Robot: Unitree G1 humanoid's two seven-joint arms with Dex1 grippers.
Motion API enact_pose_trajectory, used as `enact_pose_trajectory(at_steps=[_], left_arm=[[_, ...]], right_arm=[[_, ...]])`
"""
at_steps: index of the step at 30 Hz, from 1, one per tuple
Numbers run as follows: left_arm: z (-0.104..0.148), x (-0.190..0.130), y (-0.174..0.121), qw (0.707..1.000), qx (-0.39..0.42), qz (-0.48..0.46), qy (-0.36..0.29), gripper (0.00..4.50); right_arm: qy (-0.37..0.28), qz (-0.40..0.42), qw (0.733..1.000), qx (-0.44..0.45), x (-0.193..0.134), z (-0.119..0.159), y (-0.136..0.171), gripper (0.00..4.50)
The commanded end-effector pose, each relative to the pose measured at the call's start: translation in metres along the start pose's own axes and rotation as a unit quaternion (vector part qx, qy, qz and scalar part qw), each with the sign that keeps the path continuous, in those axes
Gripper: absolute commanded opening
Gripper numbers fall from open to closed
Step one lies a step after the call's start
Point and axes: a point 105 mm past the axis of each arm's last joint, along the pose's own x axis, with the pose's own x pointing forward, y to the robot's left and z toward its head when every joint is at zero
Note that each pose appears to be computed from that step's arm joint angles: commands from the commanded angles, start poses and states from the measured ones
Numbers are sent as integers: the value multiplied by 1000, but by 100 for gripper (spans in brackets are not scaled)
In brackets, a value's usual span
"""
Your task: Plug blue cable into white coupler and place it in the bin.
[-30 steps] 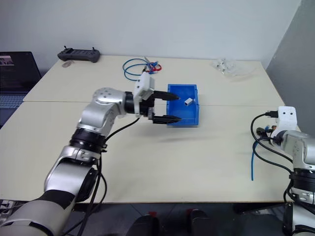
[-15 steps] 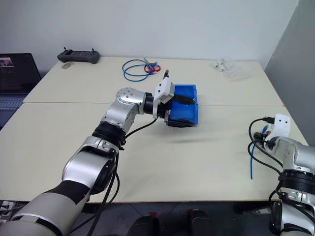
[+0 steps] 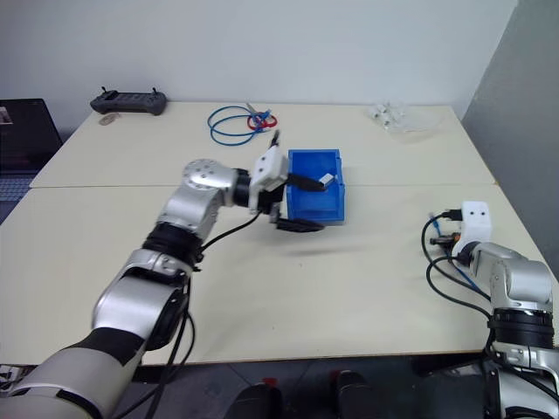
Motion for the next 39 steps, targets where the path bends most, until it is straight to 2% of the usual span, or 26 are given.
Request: enact_pose_trajectory(at_steps=[1,4,7,9,11,14,18,19,22,25,27,28,29,30,31,34,37,39], left_arm=[[-3,-54,-14,998,-35,55,1,450],[-19,-86,-45,989,-93,114,10,450],[-28,-100,-82,974,-146,172,19,450],[-39,-107,-118,952,-189,241,16,450],[-46,-112,-145,930,-220,294,20,450],[-52,-113,-173,898,-251,361,19,450],[-57,-107,-197,868,-280,410,20,450],[-58,-105,-200,864,-284,415,21,450],[-60,-103,-204,862,-289,415,23,450],[-62,-102,-198,870,-285,402,24,450],[-64,-102,-191,879,-278,387,29,450],[-67,-101,-186,885,-273,376,34,450],[-69,-97,-177,896,-262,356,37,450],[-71,-95,-171,903,-255,342,40,450],[-70,-89,-160,917,-245,314,36,450],[-70,-77,-130,944,-219,245,31,450],[-74,-68,-110,958,-209,195,35,450],[-80,-46,-107,973,-200,109,45,450]], right_arm=[[-64,186,953,-230,-27,31,63,6],[-84,271,898,-336,-38,33,97,6],[-109,334,863,-362,-42,36,125,6],[-137,388,817,-403,-40,36,159,6],[-149,426,786,-423,-36,33,184,6],[-158,443,754,-459,-20,26,207,6],[-154,452,742,-471,2,16,225,6],[-150,453,742,-470,5,13,227,6],[-137,461,741,-468,11,4,230,64],[-138,458,744,-467,10,1,228,136],[-142,448,756,-455,7,3,223,188],[-146,442,771,-434,3,6,220,203],[-152,437,787,-408,-4,10,214,237],[-155,434,796,-392,-10,13,212,243],[-161,432,813,-355,-21,19,206,285],[-168,439,837,-280,-55,29,193,359],[-153,443,853,-231,-77,29,184,433],[-123,445,873,-160,-96,22,168,445]])
